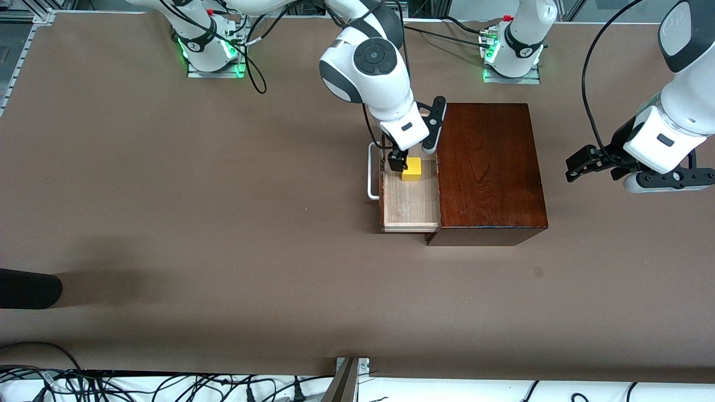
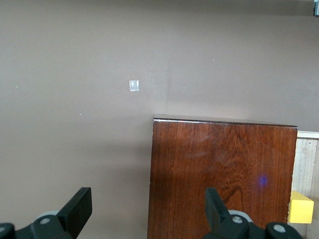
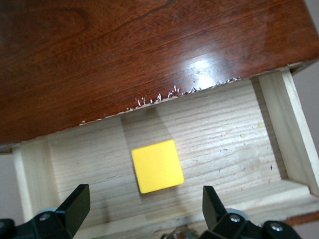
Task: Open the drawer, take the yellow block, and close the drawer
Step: 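Move the right gripper over the yellow cube in the drawer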
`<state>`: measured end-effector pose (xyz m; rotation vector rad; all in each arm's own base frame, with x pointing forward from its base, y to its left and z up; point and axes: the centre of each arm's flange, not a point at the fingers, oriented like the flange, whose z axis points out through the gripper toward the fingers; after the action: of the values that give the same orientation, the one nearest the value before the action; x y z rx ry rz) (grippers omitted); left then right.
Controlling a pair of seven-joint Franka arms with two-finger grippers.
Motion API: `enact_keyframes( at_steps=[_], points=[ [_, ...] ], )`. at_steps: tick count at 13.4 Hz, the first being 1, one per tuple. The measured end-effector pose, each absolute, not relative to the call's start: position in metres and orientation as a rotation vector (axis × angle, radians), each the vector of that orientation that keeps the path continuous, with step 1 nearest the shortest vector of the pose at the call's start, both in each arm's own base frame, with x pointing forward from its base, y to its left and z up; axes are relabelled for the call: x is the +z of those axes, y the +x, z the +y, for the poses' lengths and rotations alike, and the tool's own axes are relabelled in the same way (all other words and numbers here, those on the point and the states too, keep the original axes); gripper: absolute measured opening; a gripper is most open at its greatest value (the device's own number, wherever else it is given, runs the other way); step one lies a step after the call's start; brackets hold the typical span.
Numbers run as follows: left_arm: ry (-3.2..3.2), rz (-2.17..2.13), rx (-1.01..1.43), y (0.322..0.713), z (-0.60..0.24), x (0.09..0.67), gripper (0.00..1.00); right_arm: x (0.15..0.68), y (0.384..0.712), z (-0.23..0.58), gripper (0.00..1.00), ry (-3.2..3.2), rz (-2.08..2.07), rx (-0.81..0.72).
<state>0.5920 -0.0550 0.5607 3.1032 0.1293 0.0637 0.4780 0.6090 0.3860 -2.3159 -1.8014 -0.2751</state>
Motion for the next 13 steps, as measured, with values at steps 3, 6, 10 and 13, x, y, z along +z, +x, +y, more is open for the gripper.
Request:
enact_keyframes(
  at_steps=[3,6,10,13],
  points=[
    [3.114,0.114,0.07,0.594,-0.059,0.561,1.0,0.369,0.483,0.611,1.0,-2.277,-1.874,-0.304],
    [3.115,0.109,0.062,0.596,-0.06,0.558,1.0,0.35,0.484,0.617,1.0,-2.265,-1.892,-0.329],
    [3.115,0.109,0.061,0.597,-0.06,0.557,1.0,0.337,0.478,0.622,1.0,-2.258,-1.917,-0.324],
    [3.139,0.103,0.073,0.598,-0.059,0.559,1.0,0.329,0.476,0.624,1.0,-2.256,-1.931,-0.321]
  ],
)
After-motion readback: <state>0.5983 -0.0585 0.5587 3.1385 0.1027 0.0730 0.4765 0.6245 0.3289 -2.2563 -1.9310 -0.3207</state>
